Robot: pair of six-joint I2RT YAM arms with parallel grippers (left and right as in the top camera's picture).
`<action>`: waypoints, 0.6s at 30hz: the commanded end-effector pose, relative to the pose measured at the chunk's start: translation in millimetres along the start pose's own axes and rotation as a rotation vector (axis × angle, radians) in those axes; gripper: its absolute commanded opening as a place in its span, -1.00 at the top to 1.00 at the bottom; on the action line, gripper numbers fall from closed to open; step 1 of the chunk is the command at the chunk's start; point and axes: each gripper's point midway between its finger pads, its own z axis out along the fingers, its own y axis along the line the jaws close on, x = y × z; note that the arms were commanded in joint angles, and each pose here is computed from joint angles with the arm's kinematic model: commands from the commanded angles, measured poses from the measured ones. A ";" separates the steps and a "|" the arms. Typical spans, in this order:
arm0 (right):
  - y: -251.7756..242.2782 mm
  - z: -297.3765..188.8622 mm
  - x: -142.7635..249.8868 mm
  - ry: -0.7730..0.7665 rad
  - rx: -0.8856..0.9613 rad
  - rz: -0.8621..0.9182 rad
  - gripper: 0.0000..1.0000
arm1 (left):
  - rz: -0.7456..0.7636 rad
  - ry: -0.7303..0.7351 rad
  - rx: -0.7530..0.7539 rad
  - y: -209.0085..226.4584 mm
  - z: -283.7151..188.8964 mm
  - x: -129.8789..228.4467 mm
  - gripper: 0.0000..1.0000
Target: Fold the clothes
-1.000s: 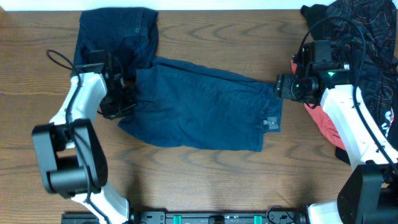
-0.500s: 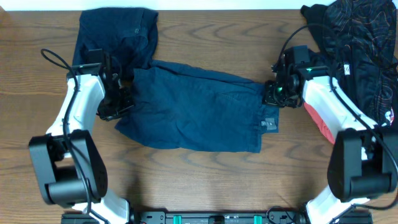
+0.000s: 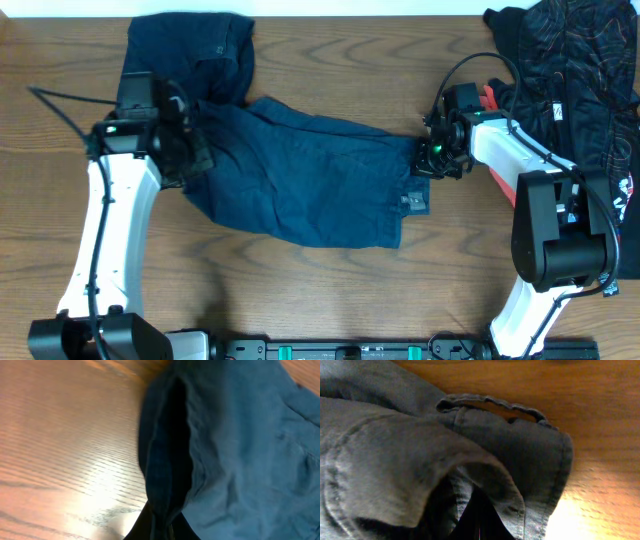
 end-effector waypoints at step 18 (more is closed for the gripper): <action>14.5 -64.8 14.6 -0.034 -0.032 -0.074 -0.40 | 0.031 -0.046 -0.177 19.2 2.1 -5.8 0.53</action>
